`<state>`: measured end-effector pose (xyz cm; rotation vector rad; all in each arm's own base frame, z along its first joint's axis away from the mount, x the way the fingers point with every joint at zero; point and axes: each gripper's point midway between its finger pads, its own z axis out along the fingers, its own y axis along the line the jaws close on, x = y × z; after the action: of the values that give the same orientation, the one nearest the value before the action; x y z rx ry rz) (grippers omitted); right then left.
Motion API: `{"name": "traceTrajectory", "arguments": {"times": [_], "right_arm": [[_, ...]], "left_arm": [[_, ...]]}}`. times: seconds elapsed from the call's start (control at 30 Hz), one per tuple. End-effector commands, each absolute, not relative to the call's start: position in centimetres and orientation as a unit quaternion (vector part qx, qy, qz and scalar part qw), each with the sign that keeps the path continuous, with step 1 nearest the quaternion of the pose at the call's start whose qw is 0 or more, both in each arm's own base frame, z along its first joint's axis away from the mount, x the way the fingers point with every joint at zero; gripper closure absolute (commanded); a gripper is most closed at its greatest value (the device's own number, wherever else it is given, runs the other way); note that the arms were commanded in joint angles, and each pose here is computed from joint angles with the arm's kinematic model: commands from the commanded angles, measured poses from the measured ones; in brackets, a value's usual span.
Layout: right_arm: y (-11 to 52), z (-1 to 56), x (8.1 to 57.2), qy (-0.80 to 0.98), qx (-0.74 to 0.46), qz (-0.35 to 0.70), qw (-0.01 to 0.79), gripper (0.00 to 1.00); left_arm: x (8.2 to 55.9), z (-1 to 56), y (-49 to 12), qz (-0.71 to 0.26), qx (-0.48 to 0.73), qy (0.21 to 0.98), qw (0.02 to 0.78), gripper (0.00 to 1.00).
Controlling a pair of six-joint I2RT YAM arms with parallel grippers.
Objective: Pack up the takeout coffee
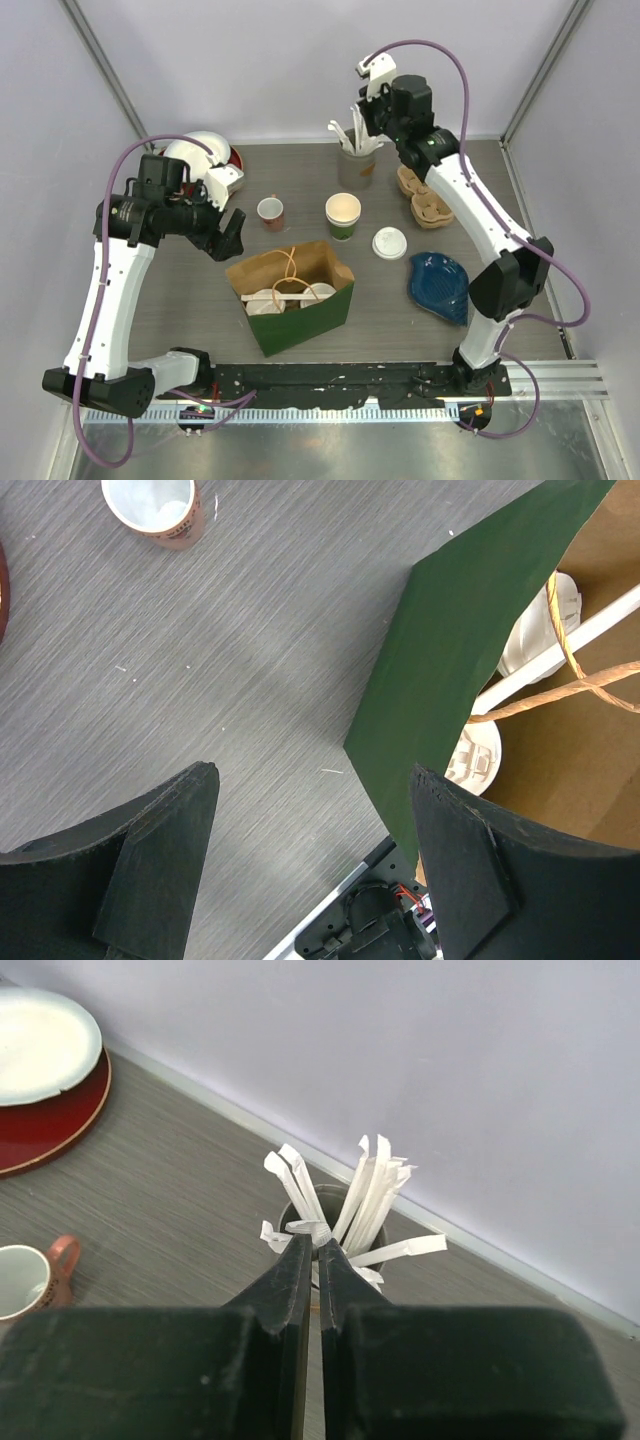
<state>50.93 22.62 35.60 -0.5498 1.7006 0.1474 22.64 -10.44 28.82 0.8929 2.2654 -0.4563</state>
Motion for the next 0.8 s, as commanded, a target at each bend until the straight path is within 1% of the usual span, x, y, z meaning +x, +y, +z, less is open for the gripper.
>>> {"name": "traceTrajectory", "arguments": {"times": [0.0,0.07,0.23,0.37,0.5,0.53,0.6,0.63,0.67,0.7,0.77], "right_arm": [[21.4,40.9,48.3,0.714,-0.226,0.076,0.659,0.99],[20.9,42.5,47.2,0.705,-0.220,0.081,0.669,0.99],[20.9,46.7,43.3,0.677,-0.217,0.131,0.692,0.99],[20.2,51.0,38.5,0.640,-0.208,0.172,0.719,0.99],[21.6,52.7,34.3,0.613,-0.223,0.236,0.720,0.99],[22.8,53.1,32.5,0.602,-0.236,0.288,0.706,0.99],[23.5,54.6,29.6,0.571,-0.245,0.347,0.702,0.99],[24.6,54.9,27.5,0.551,-0.272,0.391,0.686,0.99],[25.2,55.4,26.4,0.537,-0.261,0.438,0.672,0.99],[25.3,56.2,24.6,0.517,-0.269,0.467,0.665,0.99],[26.5,56.7,21.5,0.494,-0.287,0.534,0.624,0.99]], "left_arm": [[22.6,29.8,-10.5,-0.177,0.339,0.858,0.343,0.19],[22.7,29.9,-10.5,-0.174,0.336,0.859,0.345,0.19],[23.0,30.2,-9.9,-0.158,0.321,0.862,0.358,0.19],[23.0,30.7,-9.6,-0.153,0.304,0.864,0.372,0.19],[23.4,31.0,-8.9,-0.141,0.284,0.865,0.388,0.19],[23.4,31.0,-8.8,-0.141,0.281,0.866,0.389,0.19],[23.4,31.2,-8.4,-0.139,0.271,0.866,0.397,0.19],[23.4,31.2,-8.4,-0.140,0.269,0.866,0.397,0.19],[23.4,31.2,-8.3,-0.140,0.267,0.866,0.399,0.19],[23.2,31.3,-8.2,-0.140,0.264,0.866,0.401,0.19],[23.2,31.2,-7.9,-0.139,0.259,0.867,0.403,0.19]]}}
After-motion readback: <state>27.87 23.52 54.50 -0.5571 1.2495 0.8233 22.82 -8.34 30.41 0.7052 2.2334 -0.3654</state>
